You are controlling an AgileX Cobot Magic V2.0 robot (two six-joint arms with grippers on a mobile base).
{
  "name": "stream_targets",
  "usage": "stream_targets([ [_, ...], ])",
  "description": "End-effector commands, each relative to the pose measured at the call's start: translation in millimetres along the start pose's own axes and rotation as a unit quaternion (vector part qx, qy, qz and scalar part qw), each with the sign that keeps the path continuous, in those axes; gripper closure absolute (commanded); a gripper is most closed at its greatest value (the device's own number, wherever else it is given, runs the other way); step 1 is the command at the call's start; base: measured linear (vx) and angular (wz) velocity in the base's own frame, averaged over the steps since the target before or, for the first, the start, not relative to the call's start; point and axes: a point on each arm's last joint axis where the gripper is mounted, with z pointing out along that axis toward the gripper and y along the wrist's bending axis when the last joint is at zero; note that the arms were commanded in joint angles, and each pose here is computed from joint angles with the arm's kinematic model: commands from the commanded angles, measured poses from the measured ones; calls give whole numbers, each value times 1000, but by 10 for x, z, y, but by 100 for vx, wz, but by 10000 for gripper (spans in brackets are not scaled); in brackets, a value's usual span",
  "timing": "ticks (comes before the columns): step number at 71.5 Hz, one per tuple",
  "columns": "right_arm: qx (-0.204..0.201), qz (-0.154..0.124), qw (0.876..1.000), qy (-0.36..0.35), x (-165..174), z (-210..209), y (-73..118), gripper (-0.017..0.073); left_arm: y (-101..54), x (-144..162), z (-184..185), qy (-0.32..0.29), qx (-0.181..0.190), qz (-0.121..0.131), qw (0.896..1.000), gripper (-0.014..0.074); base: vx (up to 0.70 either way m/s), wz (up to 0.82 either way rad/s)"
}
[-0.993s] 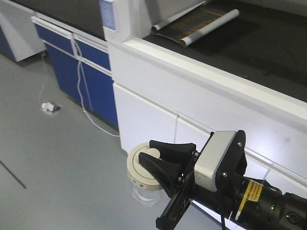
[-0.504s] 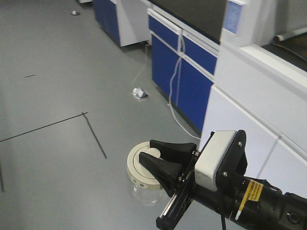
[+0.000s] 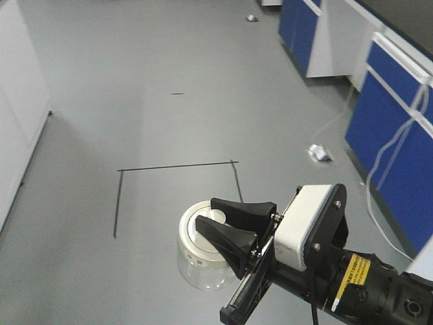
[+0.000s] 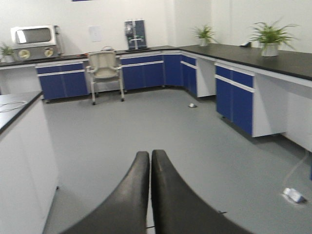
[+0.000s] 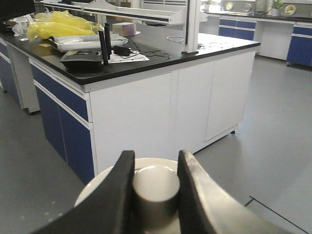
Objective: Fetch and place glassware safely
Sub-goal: 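Hold the jar in the right gripper while the base turns away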
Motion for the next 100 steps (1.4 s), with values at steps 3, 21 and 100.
stream_targets([
  [3, -6, -4, 997, -83, -256, -15, 10, 563, 10, -145, 4, -45, -3, -6, 999, 601, 21, 42],
  [21, -6, -4, 997, -83, -256, -15, 10, 563, 10, -145, 4, -45, -3, -6, 999, 601, 26, 26],
  [100, -6, -4, 997, -83, -256, -15, 9, 563, 10, -145, 4, -45, -3, -6, 999, 601, 42, 3],
])
